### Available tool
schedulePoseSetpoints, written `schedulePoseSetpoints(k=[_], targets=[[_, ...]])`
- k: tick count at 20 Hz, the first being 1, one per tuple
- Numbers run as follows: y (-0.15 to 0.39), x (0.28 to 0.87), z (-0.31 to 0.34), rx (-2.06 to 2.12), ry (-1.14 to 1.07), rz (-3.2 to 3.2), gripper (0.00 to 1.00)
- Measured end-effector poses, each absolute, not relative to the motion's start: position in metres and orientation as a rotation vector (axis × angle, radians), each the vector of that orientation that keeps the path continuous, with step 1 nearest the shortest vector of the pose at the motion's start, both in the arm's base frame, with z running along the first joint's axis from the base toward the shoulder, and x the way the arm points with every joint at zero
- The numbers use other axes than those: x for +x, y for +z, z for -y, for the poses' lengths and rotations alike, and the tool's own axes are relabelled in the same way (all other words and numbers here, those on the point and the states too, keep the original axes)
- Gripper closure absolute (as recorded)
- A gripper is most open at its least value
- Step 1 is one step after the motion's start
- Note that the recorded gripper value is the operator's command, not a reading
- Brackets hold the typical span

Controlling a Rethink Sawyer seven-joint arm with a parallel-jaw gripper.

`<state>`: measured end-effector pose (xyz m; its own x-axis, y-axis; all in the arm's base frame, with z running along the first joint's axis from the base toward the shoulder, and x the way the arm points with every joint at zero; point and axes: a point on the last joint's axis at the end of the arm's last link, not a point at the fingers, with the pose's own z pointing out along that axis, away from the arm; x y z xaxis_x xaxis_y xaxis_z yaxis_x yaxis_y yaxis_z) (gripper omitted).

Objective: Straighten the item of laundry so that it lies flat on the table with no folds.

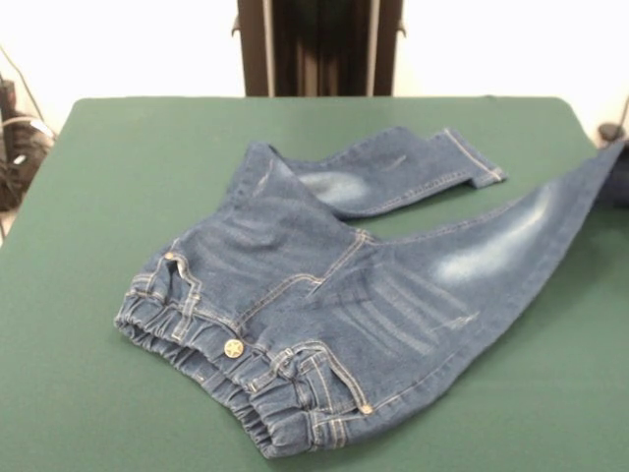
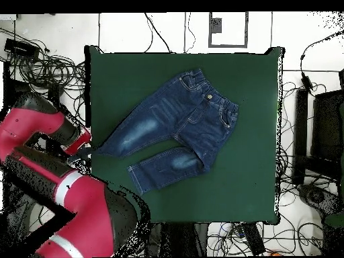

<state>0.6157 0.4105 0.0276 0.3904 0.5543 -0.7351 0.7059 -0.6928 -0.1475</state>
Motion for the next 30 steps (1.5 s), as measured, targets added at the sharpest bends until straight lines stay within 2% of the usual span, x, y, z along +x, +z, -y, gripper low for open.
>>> schedulePoseSetpoints(k=[5, 11, 17, 22, 30], targets=[[0.099, 0.633, -0.400, 2.533, -1.048, -1.126, 0.00], [0.127, 0.668, -0.407, 2.594, -0.936, -1.086, 0.00], [0.134, 0.709, -0.420, 2.644, -0.896, -1.032, 0.00], [0.122, 0.728, -0.422, 2.666, -0.945, -0.986, 0.00], [0.091, 0.727, -0.423, 2.677, -1.029, -0.941, 0.00]])
